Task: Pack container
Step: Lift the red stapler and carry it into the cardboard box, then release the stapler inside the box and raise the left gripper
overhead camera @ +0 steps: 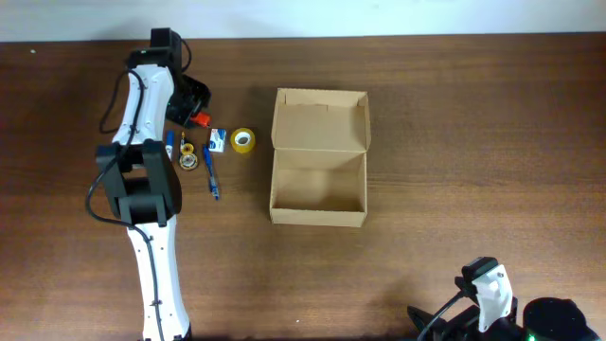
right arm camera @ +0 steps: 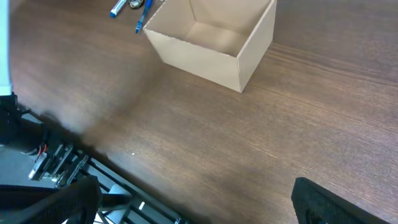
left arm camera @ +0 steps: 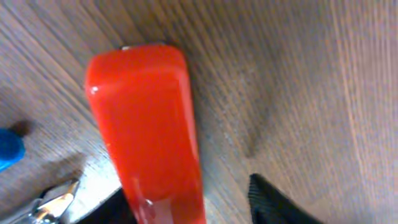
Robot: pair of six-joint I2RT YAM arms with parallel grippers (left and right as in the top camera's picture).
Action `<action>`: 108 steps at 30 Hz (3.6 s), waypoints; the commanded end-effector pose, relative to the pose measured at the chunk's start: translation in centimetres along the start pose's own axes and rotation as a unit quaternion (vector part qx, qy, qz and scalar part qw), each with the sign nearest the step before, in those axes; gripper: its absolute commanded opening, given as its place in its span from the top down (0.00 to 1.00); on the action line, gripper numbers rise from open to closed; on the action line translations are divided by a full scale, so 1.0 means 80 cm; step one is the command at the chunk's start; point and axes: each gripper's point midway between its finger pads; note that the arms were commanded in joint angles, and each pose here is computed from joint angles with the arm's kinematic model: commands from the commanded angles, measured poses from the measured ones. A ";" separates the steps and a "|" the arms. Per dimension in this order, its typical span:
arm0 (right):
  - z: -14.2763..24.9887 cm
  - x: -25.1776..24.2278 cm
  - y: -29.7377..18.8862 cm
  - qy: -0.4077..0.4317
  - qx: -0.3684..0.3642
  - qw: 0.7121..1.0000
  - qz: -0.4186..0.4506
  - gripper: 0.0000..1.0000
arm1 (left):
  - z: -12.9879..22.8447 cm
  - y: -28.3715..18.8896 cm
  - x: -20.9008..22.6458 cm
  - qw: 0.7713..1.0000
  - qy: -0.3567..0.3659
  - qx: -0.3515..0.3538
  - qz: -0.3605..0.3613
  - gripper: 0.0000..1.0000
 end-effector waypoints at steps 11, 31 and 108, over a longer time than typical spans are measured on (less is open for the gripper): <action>0.000 0.002 -0.001 0.005 -0.001 1.000 -0.005 0.01 | 0.010 -0.012 0.008 0.999 0.028 0.026 -0.022 0.98; 0.000 0.002 -0.001 0.005 -0.001 1.000 -0.005 0.01 | 0.157 -0.249 -0.155 0.790 0.600 -0.098 0.076 0.98; 0.000 0.002 -0.001 0.005 -0.001 1.000 -0.005 0.01 | 0.396 -0.110 -0.024 0.284 0.937 0.038 0.202 0.98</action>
Point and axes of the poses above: each gripper's point midway between its finger pads, its own y axis out along the fingers, its own x axis along the line the jaws close on, z = x × y, and after that the axes turned 15 degrees about y, right-handed
